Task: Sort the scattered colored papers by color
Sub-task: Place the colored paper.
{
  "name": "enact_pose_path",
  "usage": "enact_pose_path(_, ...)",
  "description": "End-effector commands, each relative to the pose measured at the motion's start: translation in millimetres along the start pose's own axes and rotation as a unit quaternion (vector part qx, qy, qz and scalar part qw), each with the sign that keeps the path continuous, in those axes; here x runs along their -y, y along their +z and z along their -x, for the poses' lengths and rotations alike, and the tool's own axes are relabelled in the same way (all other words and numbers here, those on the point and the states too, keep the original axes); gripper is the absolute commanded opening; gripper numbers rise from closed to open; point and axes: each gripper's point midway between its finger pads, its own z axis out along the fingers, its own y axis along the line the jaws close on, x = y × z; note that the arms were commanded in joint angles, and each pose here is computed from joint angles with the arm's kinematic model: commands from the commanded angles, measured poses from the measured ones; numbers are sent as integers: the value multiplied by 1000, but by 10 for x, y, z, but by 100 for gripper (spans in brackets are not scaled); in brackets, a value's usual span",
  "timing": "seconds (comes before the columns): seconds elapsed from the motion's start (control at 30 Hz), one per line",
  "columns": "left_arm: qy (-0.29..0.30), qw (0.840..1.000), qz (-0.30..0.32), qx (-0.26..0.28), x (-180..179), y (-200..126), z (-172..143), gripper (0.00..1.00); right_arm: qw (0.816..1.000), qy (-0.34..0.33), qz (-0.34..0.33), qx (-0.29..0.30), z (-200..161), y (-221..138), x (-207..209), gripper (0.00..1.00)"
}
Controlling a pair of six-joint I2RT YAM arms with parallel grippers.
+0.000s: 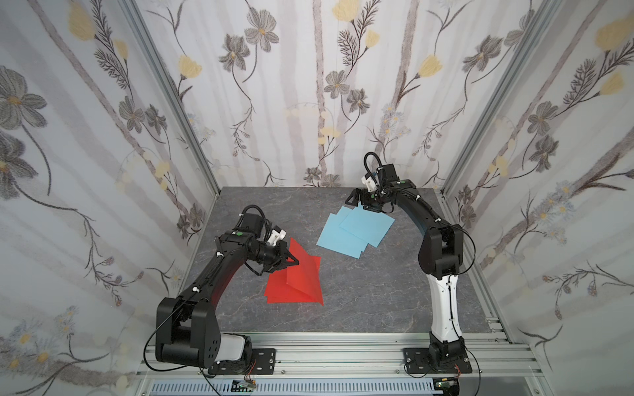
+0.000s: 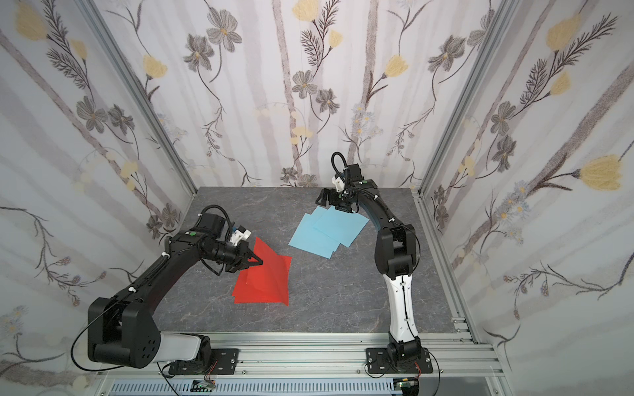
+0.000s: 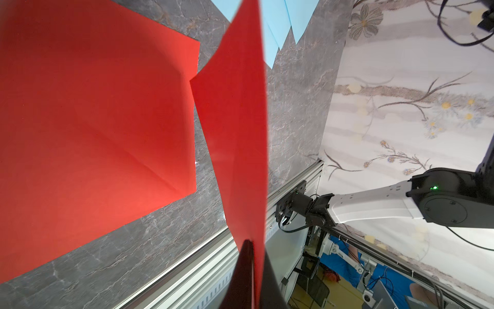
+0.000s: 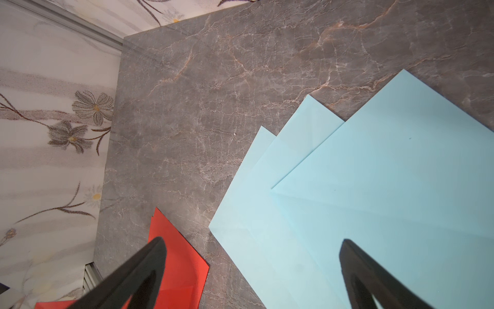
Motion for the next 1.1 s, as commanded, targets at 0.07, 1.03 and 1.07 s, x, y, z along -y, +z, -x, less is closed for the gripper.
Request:
enact_pose_path(0.07,32,999,5,-21,0,-3,-36,0,1000,-5,2,5,7,-16,-28,100)
enact_pose_path(1.03,54,996,57,-32,-278,231,229,0,1000,11,14,-1,-39,195,-105,100)
enact_pose_path(1.07,54,996,63,-29,-307,231,247,0,1000,12,15,-1,-39,197,-108,100)
